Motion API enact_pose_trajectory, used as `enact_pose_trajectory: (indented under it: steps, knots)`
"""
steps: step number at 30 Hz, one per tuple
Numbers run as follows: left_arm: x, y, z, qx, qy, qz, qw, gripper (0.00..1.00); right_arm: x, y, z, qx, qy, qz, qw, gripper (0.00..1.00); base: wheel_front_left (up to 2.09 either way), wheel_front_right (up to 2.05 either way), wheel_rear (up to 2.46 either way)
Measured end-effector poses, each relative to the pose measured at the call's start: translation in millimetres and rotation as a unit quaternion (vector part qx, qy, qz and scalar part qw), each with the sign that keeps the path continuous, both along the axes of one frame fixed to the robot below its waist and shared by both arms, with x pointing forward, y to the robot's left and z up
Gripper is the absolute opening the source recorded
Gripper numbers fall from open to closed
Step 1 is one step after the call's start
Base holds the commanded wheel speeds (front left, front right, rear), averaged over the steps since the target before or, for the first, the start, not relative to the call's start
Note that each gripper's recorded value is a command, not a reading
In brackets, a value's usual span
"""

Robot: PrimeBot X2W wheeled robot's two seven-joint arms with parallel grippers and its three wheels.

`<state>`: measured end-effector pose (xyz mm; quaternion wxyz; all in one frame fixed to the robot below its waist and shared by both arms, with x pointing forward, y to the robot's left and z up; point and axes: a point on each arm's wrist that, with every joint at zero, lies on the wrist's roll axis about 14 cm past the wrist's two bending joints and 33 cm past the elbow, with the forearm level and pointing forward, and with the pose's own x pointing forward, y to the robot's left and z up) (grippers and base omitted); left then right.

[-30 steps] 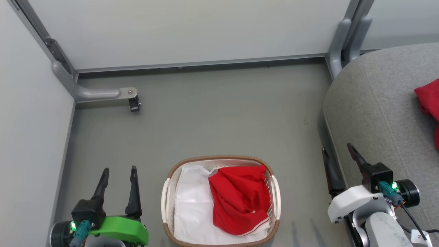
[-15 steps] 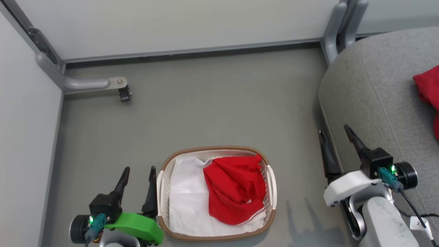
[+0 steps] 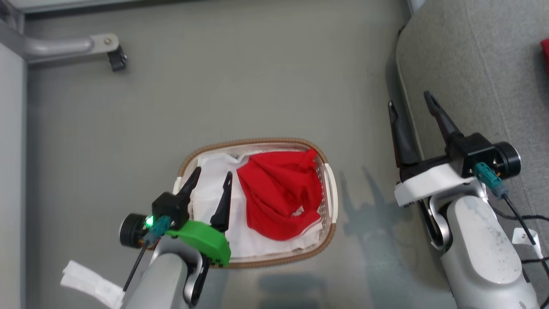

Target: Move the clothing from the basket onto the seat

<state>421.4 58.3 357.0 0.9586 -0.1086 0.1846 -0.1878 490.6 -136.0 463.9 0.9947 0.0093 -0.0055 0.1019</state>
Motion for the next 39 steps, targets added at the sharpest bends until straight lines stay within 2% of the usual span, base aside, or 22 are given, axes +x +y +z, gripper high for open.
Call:
enact_pose_trajectory:
  steps: [7, 15, 28, 35, 39]
  knots:
    - [9.4, -31.4, -45.8, 0.012, 0.049, -0.063, 0.997, 1.0, 21.9, 1.3, -20.7, -0.004, 0.009, 0.005, 1.0, 1.0, 0.0, 0.0, 0.0]
    - [2.5, -59.2, -108.2, 0.038, 0.118, -0.14, 0.982, 1.0, 34.4, -9.2, -63.8, -0.004, 0.046, -0.006, 0.999, 1.0, 0.0, 0.0, 0.0]
    - [-23.3, -70.9, -185.0, 0.041, 0.226, -0.175, 0.957, 1.0, 42.1, -17.4, -119.3, -0.009, 0.092, -0.012, 0.996, 1.0, 0.0, 0.0, 0.0]
    - [-24.5, -88.4, -203.2, 0.075, 0.211, -0.247, 0.943, 1.0, 40.2, -27.5, -137.3, -0.017, 0.109, -0.022, 0.994, 1.0, 0.0, 0.0, 0.0]
    - [-25.1, -88.1, -212.7, 0.082, 0.217, -0.249, 0.94, 1.0, 37.5, -31.8, -146.8, -0.018, 0.12, -0.027, 0.992, 1.0, 0.0, 0.0, 0.0]
